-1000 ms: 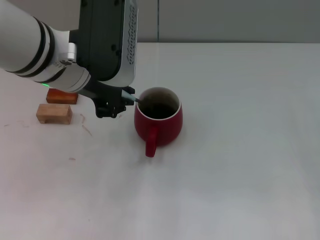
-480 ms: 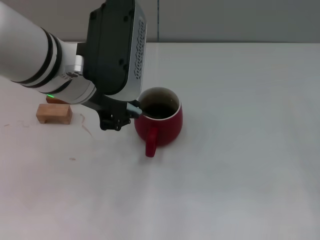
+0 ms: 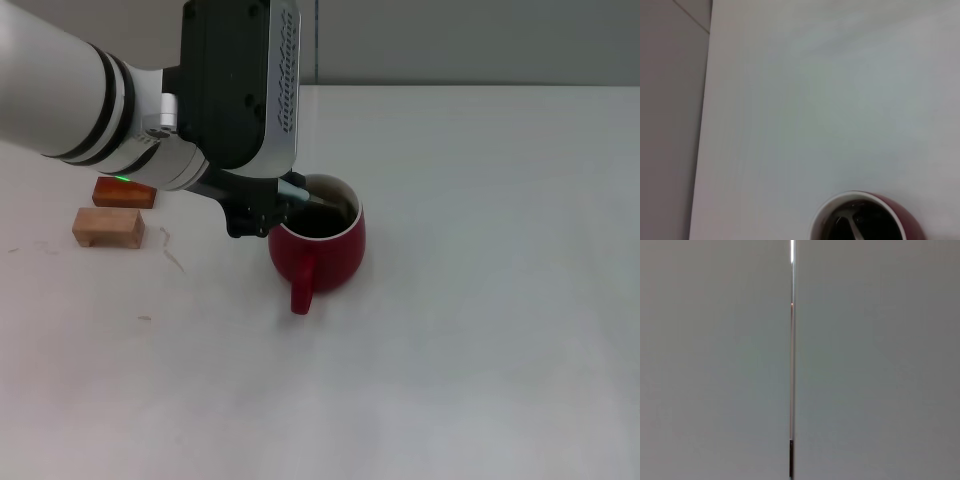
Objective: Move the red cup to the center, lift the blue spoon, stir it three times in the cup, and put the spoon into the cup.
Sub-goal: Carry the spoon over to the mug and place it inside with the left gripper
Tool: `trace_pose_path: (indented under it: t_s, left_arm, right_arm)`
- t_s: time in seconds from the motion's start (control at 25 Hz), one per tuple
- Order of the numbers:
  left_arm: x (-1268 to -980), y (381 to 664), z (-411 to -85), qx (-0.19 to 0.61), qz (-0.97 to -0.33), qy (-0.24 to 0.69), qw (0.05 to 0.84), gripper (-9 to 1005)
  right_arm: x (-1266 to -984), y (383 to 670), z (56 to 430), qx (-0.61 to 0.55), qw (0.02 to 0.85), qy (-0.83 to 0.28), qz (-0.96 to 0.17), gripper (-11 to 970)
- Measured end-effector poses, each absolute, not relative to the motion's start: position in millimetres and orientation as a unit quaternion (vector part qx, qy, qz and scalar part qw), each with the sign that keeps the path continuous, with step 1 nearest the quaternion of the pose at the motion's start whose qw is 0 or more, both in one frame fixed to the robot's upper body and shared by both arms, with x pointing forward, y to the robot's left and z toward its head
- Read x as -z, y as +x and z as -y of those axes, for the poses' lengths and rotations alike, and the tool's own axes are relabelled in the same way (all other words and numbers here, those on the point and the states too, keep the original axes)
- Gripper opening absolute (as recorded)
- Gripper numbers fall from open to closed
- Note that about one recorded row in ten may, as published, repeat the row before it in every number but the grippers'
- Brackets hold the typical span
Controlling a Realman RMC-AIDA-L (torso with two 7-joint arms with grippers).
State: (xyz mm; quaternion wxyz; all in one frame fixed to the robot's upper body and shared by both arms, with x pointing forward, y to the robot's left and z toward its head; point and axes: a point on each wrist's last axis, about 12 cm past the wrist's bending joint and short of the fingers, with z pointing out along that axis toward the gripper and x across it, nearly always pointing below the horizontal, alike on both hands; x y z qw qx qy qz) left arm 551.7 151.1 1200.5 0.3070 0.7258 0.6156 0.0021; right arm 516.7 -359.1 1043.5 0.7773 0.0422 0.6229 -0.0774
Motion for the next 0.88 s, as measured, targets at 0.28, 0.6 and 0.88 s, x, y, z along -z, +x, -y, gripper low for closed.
trace_pose_path:
  t_s: [0.28,0.6,0.88]
  left_arm:
    - [-1196,556,-158,-0.02,-0.625,0.72,0.301,165]
    - [-1195,555,-166,-0.044,-0.636,0.715,0.289,165]
    - [-1198,552,-170,-0.058,-0.64,0.714,0.278,164]
  right_arm:
    - [-1043,516,359,0.077,0.777,0.042,-0.624,646]
    - [-1044,517,360,0.078,0.777,0.04,-0.623,647]
    - [-1044,517,360,0.079,0.777,0.039,-0.623,647]
